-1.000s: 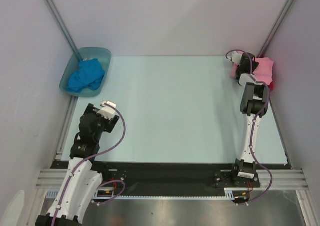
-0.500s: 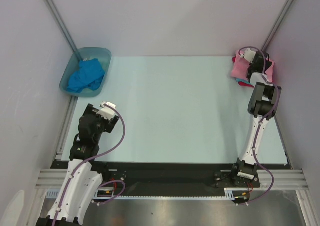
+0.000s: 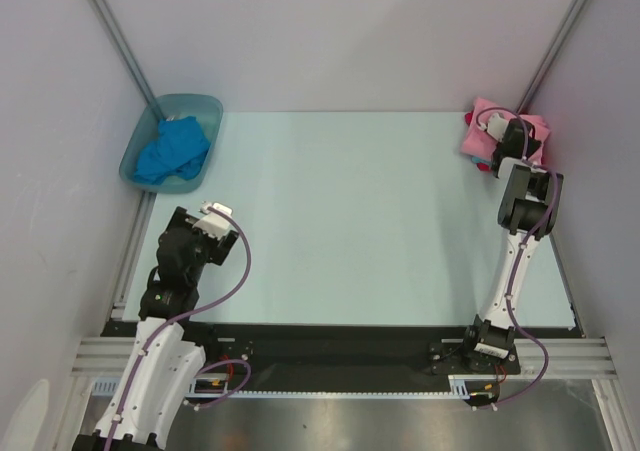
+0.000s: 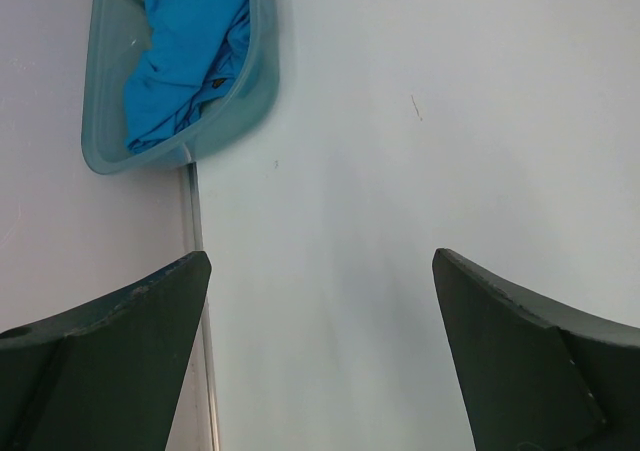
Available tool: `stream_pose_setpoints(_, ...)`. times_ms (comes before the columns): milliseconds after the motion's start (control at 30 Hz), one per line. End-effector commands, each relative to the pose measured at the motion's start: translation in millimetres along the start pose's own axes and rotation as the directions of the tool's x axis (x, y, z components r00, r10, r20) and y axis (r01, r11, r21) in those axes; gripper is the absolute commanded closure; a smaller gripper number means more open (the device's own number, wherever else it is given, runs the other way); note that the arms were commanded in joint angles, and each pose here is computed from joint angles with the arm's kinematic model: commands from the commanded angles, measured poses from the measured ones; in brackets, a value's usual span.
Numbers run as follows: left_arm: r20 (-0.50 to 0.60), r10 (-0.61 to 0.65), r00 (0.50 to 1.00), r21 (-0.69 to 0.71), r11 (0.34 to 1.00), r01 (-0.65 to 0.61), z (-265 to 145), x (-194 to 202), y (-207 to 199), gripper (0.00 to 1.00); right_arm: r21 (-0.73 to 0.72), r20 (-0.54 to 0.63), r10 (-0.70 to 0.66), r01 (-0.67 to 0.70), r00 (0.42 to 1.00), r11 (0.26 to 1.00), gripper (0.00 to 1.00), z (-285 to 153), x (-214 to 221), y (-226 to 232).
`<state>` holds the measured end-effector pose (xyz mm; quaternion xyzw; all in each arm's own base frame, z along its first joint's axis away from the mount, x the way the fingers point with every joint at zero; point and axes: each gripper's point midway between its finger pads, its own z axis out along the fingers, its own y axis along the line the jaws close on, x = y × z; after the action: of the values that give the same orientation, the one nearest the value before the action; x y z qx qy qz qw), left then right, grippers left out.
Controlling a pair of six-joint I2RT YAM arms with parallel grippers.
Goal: Fold and stack the t-shirts
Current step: Neatly place the folded tshirt to the corner, then reset both grippers
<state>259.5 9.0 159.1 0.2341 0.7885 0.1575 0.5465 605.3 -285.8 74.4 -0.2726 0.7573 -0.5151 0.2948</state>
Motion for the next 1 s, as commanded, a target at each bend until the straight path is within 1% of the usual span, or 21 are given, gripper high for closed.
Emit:
stream_pose_setpoints(0,0.032,-0.004,0.999,-0.009,1.000,0.004,-1.2,-9.5,4.0,0.00,0.156,0.060,0.132,-0.140,0.989,0.978,1.00,-23.1,-22.5,-84.7)
stream_pose_setpoints(67,0.030,-0.009,0.999,-0.052,0.999,0.011,-1.5,-9.3,11.4,0.00,0.209,0.100,0.230,-0.246,0.968,0.946,0.94,-36.4,-28.2,-117.9)
stream_pose_setpoints(100,0.032,-0.011,0.999,-0.073,0.997,0.013,-2.5,-10.2,15.4,0.00,0.220,0.128,0.268,-0.291,0.955,0.931,0.84,-47.4,-33.7,-135.5)
stream_pose_setpoints(133,0.042,-0.015,0.999,-0.096,0.995,0.019,-3.0,-11.9,19.5,0.00,0.233,0.163,0.314,-0.346,0.935,0.909,0.79,-70.1,-38.2,-169.2)
stream_pose_setpoints(167,0.038,-0.022,0.999,-0.130,0.991,0.027,-4.0,-10.9,25.1,0.00,0.211,0.203,0.360,-0.400,0.910,0.892,0.76,-85.4,-45.4,-185.3)
stream_pose_setpoints(200,0.065,-0.028,0.998,-0.166,0.985,0.038,-6.1,-16.2,32.4,0.00,0.115,0.206,0.436,-0.464,0.876,0.878,0.70,-99.9,-55.2,-177.7)
stream_pose_setpoints(233,0.063,-0.046,0.997,-0.185,0.981,0.057,-5.9,-13.2,34.0,0.00,0.094,0.262,0.493,-0.531,0.830,0.842,0.68,-136.2,-63.2,-214.4)
stream_pose_setpoints(267,0.067,-0.053,0.996,-0.208,0.976,0.066,-7.3,-13.3,37.9,0.00,-0.009,0.313,0.527,-0.552,0.790,0.834,0.67,-155.4,-82.2,-215.7)
stream_pose_setpoints(300,0.076,-0.062,0.995,-0.238,0.968,0.078,-8.8,-15.3,43.9,0.00,-0.184,0.252,0.616,-0.588,0.746,0.788,0.63,-177.1,-92.9,-187.6)
stream_pose_setpoints(333,0.081,-0.073,0.994,-0.248,0.964,0.091,-9.6,-16.2,45.9,0.00,-0.324,0.341,0.670,-0.587,0.659,0.742,0.59,-223.3,-117.0,-209.6)
stream_pose_setpoints(367,0.086,-0.083,0.993,-0.252,0.962,0.102,-10.1,-18.1,47.3,0.00,-0.439,0.341,0.712,-0.566,0.614,0.698,0.58,-248.9,-129.3,-203.1)
stream_pose_setpoints(400,0.090,-0.090,0.992,-0.256,0.960,0.110,-11.0,-19.5,48.7,0.00,-0.564,0.256,0.788,-0.576,0.559,0.592,0.55,-277.3,-132.9,-186.4)
stream_pose_setpoints(433,0.106,-0.108,0.988,-0.252,0.959,0.132,-12.5,-24.1,49.6,0.00,-0.693,0.260,0.819,-0.491,0.511,0.527,0.54,-312.5,-153.2,-176.1)
stream_pose_setpoints(467,0.115,-0.113,0.987,-0.243,0.960,0.139,-13.0,-26.9,49.0,0.00,-0.752,0.236,0.839,-0.455,0.491,0.478,0.53,-345.8,-152.4,-166.6)
stream_pose_setpoints(533,0.141,-0.133,0.981,-0.202,0.966,0.160,-15.5,-34.2,43.9,0.00,-0.847,0.169,0.858,-0.375,0.484,0.378,0.50,-395.5,-166.5,-131.1)
stream_pose_setpoints(567,0.154,-0.138,0.978,-0.179,0.970,0.165,-17.2,-37.9,40.9,0.00,-0.871,0.152,0.853,-0.341,0.500,0.355,0.50,-420.8,-157.8,-109.4)
stream_pose_setpoints(633,0.175,-0.140,0.975,-0.123,0.979,0.162,-20.6,-42.5,31.8,0.00,-0.896,0.127,0.848,-0.307,0.515,0.320,0.49,-442.7,-149.0,-78.3)
stream_pose_setpoints(667,0.190,-0.139,0.972,-0.106,0.981,0.161,-23.7,-45.5,29.6,0.01,-0.925,0.101,0.814,-0.247,0.572,0.288,0.48,-461.4,-145.0,-31.2)
stream_pose_setpoints(700,0.185,-0.140,0.973,-0.079,0.984,0.157,-23.8,-43.9,23.8,0.01,-0.910,0.142,0.815,-0.250,0.562,0.331,0.49,-471.0,-137.8,-33.4)
stream_pose_setpoints(833,0.178,-0.160,0.971,-0.079,0.981,0.176,-21.2,-38.7,20.8,0.00,-0.918,0.122,0.778,-0.228,0.616,0.324,0.48,-488.2,-115.6,14.8)
stream_pose_setpoints(967,0.172,-0.161,0.972,-0.041,0.985,0.170,-16.9,-38.7,13.4,0.00,-0.899,0.137,0.765,-0.245,0.630,0.363,0.47,-480.8,-107.0,14.6)
